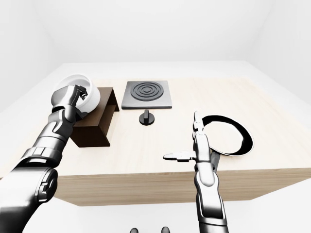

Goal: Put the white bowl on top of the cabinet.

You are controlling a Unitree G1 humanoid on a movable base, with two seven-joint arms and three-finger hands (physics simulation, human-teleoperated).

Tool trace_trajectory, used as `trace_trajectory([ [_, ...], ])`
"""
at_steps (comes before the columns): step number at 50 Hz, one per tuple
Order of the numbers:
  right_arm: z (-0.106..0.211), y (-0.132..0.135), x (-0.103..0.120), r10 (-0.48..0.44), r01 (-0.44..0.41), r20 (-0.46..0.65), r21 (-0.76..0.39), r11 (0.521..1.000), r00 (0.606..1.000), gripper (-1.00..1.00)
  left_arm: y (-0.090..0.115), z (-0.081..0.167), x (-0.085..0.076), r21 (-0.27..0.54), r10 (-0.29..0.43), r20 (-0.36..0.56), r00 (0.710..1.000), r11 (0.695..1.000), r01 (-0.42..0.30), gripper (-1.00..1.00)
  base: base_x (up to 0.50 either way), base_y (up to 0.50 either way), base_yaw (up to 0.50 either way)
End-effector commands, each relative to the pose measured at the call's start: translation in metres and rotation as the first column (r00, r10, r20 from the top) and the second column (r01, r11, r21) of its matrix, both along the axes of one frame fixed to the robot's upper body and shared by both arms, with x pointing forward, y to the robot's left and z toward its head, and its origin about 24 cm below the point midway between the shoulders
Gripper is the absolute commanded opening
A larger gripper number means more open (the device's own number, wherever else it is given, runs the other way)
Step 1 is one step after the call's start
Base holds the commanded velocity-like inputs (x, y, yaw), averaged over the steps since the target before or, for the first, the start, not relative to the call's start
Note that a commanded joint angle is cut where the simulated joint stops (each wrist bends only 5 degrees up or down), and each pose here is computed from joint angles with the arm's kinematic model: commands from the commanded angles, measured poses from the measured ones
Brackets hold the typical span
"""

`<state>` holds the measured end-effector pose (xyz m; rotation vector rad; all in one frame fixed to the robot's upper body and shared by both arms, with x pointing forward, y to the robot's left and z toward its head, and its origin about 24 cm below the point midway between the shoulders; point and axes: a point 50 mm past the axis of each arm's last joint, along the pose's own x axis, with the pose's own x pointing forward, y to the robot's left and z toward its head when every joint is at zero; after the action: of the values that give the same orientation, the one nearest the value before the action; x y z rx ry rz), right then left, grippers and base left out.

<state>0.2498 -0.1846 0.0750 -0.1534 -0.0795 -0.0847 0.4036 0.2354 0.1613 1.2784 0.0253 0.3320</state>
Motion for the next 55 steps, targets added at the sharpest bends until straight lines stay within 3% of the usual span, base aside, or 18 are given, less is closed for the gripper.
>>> trace_trajectory([
  [1,-0.001,0.0,0.001,0.0,0.0,-0.004,-0.001,1.0,1.0,1.0,0.002,-0.002,-0.001,0.003,0.039,0.057,0.998,0.999,-0.039,-1.0,0.0,0.0,0.0],
  [5,-0.001,0.001,0.001,0.001,-0.001,-0.005,-0.001,1.0,1.0,1.0,0.001,-0.003,-0.001,-0.001,0.036,0.053,0.998,0.999,-0.036,-0.97,0.0,0.0,0.0],
  [6,-0.001,0.001,0.001,0.001,-0.001,-0.005,-0.001,1.0,1.0,1.0,0.001,-0.002,-0.001,-0.001,0.034,0.053,0.998,0.999,-0.034,-0.65,0.0,0.0,-0.01],
  [7,-0.001,0.001,0.001,0.0,0.0,-0.004,-0.001,1.0,1.0,1.0,0.0,-0.002,0.0,-0.002,0.03,0.049,0.998,1.0,-0.03,1.0,0.01,0.0,-0.01],
  [39,0.0,0.001,0.0,0.002,-0.002,-0.001,-0.002,1.0,1.0,1.0,-0.002,0.0,-0.002,-0.004,0.013,0.064,0.998,1.0,-0.013,1.0,0.0,0.0,0.0],
  [43,0.0,0.001,0.001,0.001,-0.001,-0.002,-0.003,1.0,1.0,1.0,-0.001,0.0,-0.006,-0.076,0.013,0.101,0.995,0.997,-0.005,1.0,0.0,0.0,0.0],
  [49,-0.001,0.002,0.001,0.002,-0.002,-0.004,-0.004,1.0,1.0,1.0,-0.004,-0.002,-0.016,-0.12,-0.01,0.148,0.989,0.992,0.028,1.0,0.0,0.0,0.0],
  [55,-0.001,0.003,0.002,0.002,-0.002,-0.002,-0.007,1.0,1.0,1.0,-0.016,0.006,-0.042,-0.219,-0.098,0.254,0.962,0.963,0.156,1.0,0.0,0.0,0.0],
])
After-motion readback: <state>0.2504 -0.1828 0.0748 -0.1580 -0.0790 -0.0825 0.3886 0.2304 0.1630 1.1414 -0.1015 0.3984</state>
